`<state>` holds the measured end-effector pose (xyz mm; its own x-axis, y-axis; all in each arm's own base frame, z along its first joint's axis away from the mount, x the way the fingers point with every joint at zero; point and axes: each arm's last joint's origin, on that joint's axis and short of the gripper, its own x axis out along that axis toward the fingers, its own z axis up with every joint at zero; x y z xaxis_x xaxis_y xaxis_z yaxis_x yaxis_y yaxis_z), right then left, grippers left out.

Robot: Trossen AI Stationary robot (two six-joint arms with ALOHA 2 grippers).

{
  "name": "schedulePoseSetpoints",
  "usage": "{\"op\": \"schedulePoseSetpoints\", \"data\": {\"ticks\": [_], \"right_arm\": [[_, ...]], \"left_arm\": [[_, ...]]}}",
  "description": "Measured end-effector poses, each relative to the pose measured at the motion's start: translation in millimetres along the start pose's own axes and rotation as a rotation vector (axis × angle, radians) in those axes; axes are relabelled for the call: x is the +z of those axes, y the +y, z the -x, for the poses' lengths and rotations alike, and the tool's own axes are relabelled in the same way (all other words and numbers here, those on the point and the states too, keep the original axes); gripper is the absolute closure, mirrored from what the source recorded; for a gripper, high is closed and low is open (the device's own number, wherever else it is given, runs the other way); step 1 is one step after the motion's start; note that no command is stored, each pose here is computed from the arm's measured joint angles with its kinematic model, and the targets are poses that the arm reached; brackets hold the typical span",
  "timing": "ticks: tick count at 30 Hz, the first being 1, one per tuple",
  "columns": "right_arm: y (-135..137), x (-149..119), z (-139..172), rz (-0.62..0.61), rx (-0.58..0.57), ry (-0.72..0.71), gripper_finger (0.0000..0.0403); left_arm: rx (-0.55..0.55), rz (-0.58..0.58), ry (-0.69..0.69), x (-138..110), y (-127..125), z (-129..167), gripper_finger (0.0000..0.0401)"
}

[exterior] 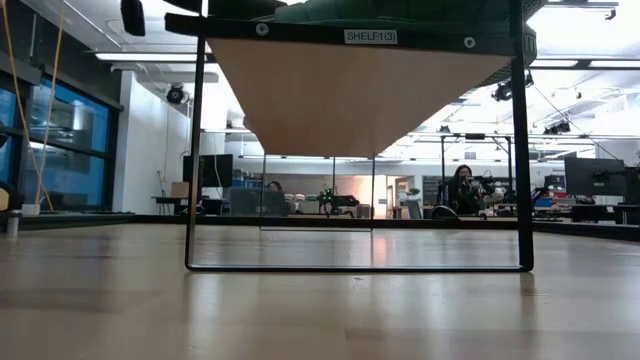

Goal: Pick and place slippers onto the shelf
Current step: Put the black pair of slippers on the shelf

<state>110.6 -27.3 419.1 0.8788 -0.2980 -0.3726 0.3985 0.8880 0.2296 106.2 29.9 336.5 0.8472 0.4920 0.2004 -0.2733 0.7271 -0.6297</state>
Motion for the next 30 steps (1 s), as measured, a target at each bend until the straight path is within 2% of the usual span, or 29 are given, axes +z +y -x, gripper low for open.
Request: {"op": "schedulePoseSetpoints", "data": {"ticks": [15, 30], "right_arm": [[-0.6, 0.2, 0.0, -0.007, -0.023, -0.007, 0.0279], [-0.8, 0.3, 0.0, -0.019, -0.027, -0.009, 0.0279]], "left_arm": [[-0.131, -0.019, 0.091, -8.5, -5.6, -14.1, 0.0401], [-0.184, -0.021, 0.173, -25.7, -7.2, -39.2, 0.0401]]}}
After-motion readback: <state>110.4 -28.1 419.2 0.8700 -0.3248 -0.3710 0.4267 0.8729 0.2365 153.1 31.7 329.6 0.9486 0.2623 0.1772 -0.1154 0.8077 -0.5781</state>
